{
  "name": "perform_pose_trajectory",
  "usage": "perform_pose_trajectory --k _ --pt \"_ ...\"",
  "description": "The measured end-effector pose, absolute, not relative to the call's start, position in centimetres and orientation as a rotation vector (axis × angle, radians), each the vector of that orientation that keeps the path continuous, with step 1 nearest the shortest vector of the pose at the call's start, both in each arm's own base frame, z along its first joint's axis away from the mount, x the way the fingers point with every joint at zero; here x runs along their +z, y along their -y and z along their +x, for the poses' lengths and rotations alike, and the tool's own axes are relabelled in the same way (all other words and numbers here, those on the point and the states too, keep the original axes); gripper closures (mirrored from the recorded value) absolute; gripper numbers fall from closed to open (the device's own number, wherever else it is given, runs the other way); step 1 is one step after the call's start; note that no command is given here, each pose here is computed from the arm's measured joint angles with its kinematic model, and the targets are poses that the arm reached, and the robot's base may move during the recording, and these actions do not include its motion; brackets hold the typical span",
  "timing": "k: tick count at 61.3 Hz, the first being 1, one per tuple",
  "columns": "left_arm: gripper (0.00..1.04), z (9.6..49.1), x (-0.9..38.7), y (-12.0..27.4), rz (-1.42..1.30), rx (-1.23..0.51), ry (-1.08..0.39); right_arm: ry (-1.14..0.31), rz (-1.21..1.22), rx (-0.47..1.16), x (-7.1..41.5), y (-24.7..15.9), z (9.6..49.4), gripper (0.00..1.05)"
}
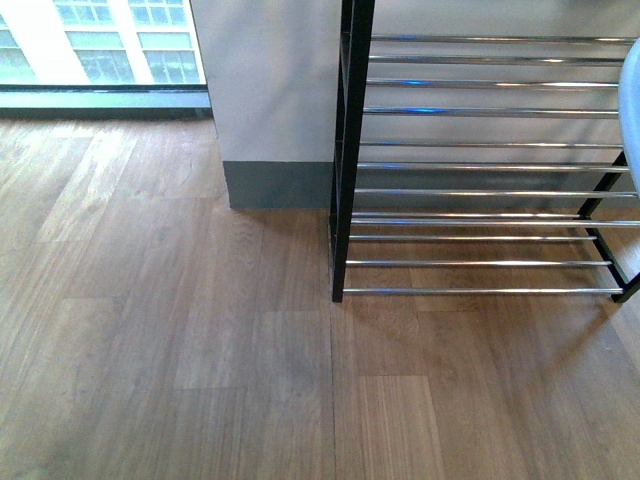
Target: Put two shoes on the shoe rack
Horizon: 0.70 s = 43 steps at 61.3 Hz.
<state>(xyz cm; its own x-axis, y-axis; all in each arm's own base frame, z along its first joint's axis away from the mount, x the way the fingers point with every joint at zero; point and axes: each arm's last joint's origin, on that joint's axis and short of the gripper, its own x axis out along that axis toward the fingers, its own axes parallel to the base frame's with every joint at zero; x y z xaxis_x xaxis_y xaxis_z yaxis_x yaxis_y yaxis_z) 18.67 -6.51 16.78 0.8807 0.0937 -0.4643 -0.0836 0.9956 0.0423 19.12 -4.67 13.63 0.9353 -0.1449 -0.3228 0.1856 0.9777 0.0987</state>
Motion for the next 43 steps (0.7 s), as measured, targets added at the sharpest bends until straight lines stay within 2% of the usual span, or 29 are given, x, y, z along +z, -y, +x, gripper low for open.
perform_pose_trajectory --k 43 --pt "1.03 18.65 16.76 6.51 0.022 0.093 -0.485 -0.321 0.129 -0.17 13.6 4.66 19.1 1.03"
